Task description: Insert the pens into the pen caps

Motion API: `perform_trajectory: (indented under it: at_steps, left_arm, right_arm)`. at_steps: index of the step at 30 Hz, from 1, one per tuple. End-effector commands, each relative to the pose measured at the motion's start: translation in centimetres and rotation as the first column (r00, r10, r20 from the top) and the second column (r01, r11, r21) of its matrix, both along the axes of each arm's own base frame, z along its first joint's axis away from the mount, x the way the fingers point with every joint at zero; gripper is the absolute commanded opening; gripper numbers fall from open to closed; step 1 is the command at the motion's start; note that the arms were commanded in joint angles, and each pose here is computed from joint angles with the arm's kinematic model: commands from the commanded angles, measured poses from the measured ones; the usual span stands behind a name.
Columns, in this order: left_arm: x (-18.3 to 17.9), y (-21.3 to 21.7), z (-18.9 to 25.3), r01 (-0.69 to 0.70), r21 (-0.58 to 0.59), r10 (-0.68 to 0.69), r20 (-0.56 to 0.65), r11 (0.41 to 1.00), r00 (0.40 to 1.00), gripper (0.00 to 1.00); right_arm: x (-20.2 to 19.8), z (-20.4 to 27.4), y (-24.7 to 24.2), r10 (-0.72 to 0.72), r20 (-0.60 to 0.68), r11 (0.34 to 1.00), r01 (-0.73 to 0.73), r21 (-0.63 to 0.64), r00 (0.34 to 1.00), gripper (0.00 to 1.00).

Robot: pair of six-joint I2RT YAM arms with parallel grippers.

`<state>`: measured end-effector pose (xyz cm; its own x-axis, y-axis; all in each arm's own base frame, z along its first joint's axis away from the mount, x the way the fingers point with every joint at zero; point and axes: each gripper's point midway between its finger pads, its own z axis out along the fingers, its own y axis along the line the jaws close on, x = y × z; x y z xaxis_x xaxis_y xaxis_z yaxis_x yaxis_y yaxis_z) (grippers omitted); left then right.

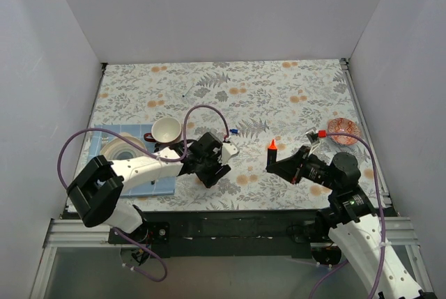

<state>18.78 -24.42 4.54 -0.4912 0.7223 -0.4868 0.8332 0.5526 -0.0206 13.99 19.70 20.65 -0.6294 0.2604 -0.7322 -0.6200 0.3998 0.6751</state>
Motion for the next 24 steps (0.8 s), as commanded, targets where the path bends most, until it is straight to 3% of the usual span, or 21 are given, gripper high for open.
perform_trajectory:
  at_steps: [1,2,11,14,15,19,21,24]
  left_arm:
    - [-0.7,0.0,-0.7,0.091,0.02,-0.091,0.0,0.996,0.996,0.51]
    - [-0.7,0.1,-0.9,0.095,0.029,-0.095,-0.002,0.995,0.995,0.47]
    - [-1.6,1.4,-4.1,0.138,0.136,-0.132,-0.054,0.981,0.99,0.46]
    - [-2.1,1.4,-4.4,0.203,0.139,-0.197,-0.055,0.969,0.979,0.29]
    - [-2.1,0.9,-4.1,0.232,0.127,-0.23,-0.029,0.965,0.973,0.17]
    - [-1.9,0.6,-3.1,0.358,0.127,-0.369,0.084,0.925,0.926,0.05]
    - [-1.5,0.1,-2.0,0.444,0.128,-0.461,0.171,0.887,0.871,0.0]
    - [-1.5,0.3,-1.7,0.528,0.149,-0.548,0.229,0.836,0.804,0.0]
  right_arm:
    - [-0.1,3.0,-0.2,-0.009,0.103,1.0,0.008,0.01,0.995,0.01]
    - [0.0,3.0,-0.2,-0.01,0.103,1.0,0.01,0.009,0.995,0.01]
    - [0.2,3.0,-0.4,-0.032,0.099,0.999,0.031,0.013,0.995,0.01]
    - [0.2,2.8,-0.4,-0.036,0.092,0.999,0.035,0.015,0.995,0.01]
    - [0.2,2.8,-0.4,-0.036,0.091,0.999,0.035,0.017,0.995,0.01]
    - [0.3,3.0,-0.4,-0.043,0.094,0.999,0.041,0.02,0.995,0.01]
    - [0.2,3.1,-0.4,-0.044,0.093,0.999,0.042,0.019,0.995,0.01]
    - [0.4,2.8,-0.5,-0.054,0.087,0.999,0.053,0.011,0.995,0.01]
